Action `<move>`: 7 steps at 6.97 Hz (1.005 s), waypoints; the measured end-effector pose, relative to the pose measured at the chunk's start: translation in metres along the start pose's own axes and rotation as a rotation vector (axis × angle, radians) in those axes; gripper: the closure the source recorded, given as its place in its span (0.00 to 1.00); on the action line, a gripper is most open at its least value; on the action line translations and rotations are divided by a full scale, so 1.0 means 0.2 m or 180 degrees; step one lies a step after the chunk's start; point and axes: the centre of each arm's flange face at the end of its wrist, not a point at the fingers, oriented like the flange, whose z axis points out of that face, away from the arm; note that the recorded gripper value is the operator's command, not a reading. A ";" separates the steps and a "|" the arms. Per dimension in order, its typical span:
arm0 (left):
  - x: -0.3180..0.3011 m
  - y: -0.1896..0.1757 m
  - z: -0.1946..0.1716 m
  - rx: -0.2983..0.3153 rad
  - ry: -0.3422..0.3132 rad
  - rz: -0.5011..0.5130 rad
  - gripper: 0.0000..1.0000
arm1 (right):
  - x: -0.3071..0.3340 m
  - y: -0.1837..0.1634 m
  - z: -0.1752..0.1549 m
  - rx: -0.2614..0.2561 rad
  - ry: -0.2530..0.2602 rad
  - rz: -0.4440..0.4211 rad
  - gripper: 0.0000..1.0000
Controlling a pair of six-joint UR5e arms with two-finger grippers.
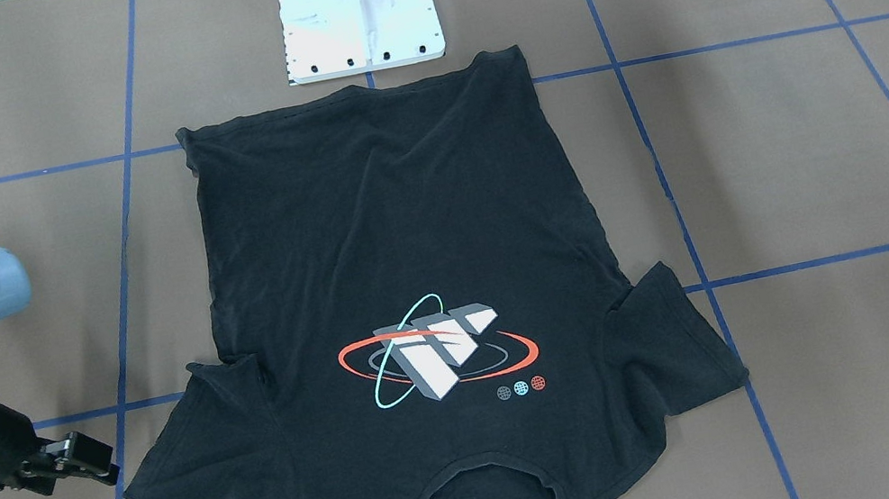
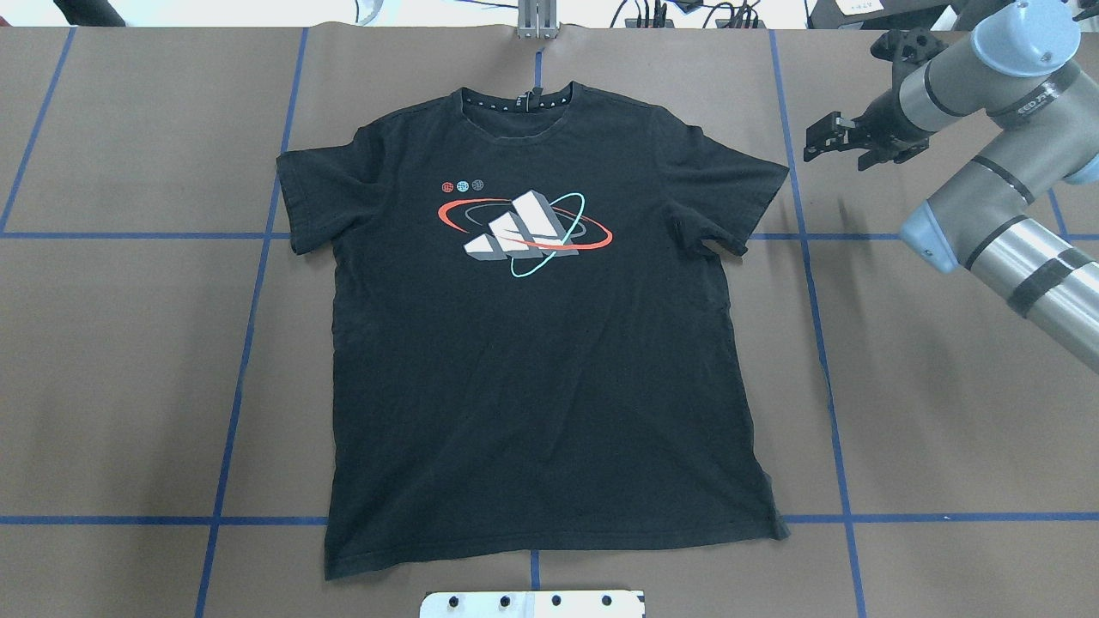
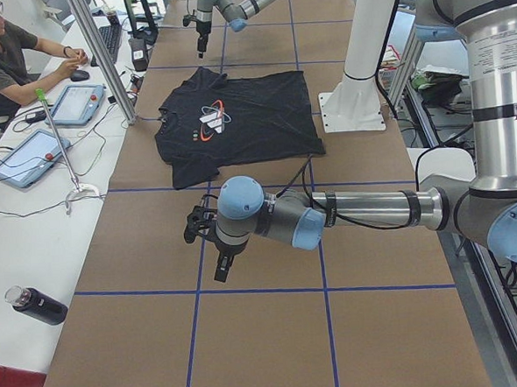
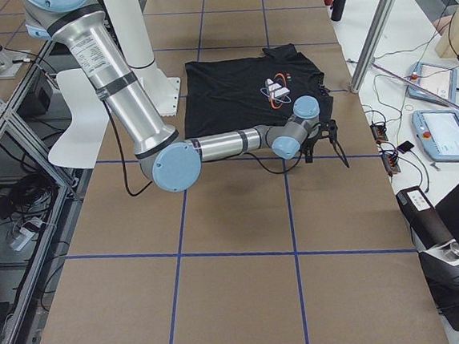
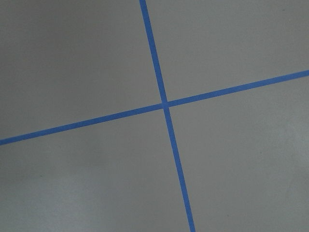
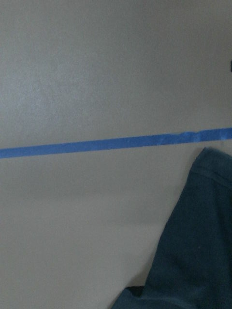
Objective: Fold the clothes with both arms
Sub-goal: 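Move the right gripper in over the shirt's shoulder farthest from the robot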
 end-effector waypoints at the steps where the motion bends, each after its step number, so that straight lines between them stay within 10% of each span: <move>1: 0.00 0.00 0.00 0.0000 0.0001 0.0000 0.00 | -0.04 0.03 0.05 0.0065 0.0048 -0.0022 0.23; 7: 0.00 0.01 0.00 0.0003 0.0001 0.0007 0.00 | -0.13 0.01 0.15 0.0213 0.0191 -0.0054 0.36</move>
